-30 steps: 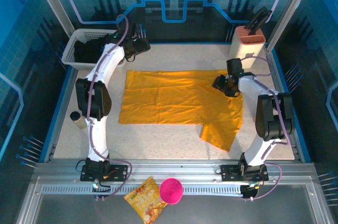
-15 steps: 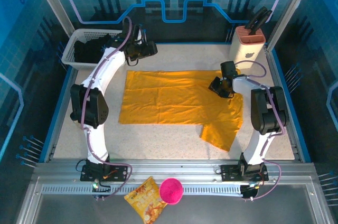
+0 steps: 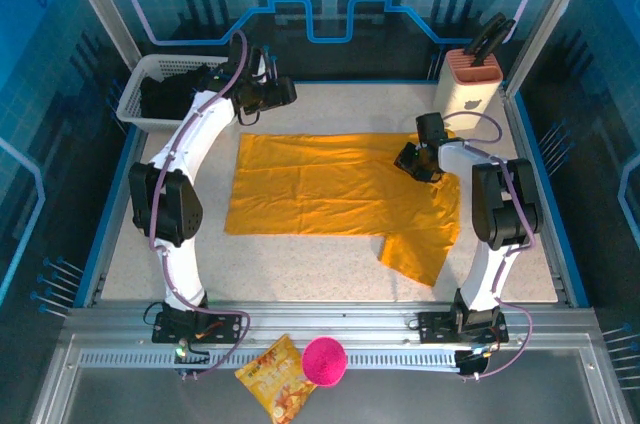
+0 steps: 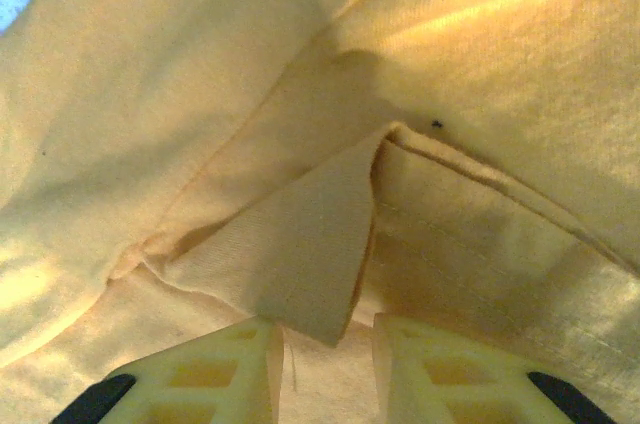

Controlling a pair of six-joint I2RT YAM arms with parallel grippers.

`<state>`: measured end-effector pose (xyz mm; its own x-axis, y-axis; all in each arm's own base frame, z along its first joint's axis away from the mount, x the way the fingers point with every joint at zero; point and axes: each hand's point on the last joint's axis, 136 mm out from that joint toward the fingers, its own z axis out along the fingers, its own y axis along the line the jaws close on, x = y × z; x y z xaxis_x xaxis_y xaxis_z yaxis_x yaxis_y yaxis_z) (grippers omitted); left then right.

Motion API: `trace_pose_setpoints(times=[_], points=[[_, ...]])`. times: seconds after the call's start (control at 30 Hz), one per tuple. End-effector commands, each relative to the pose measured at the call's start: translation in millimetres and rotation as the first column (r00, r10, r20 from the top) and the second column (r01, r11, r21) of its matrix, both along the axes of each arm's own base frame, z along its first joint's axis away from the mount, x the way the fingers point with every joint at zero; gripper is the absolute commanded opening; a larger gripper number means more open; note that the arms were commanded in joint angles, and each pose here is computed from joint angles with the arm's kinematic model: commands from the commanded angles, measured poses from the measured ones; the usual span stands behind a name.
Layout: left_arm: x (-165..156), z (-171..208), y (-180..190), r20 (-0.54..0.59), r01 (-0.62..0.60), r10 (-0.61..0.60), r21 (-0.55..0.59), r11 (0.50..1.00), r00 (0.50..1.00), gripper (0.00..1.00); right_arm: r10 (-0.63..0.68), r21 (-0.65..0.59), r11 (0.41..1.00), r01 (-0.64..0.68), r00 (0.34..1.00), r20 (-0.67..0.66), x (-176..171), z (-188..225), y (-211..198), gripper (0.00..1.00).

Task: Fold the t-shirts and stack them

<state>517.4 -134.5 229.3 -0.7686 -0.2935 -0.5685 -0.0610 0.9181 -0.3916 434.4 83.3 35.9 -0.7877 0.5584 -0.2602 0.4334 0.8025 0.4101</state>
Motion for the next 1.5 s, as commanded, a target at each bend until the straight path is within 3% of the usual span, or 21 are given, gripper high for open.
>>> trace_pose_setpoints(times=[0.0,1.27,1.4,1.47], points=[[-5,21,2,0.051,0.02,-0.02,0.015,1.0,0.998,0.8,-0.011,-0.022,1.0,0.011,1.0,0.028,9,11,-1,0.32],[-7,10,1,0.03,0.038,-0.039,0.039,0.999,0.999,0.8,-0.025,0.025,0.999,0.023,0.995,0.093,32,17,-3,0.51],[-6,9,1,0.028,0.038,-0.04,0.04,0.998,0.999,0.79,-0.029,0.029,0.999,0.026,0.995,0.092,35,14,-3,0.49],[-5,8,1,0.028,0.039,-0.041,0.039,0.998,0.999,0.8,-0.031,0.033,0.999,0.028,0.996,0.089,36,11,-3,0.43]])
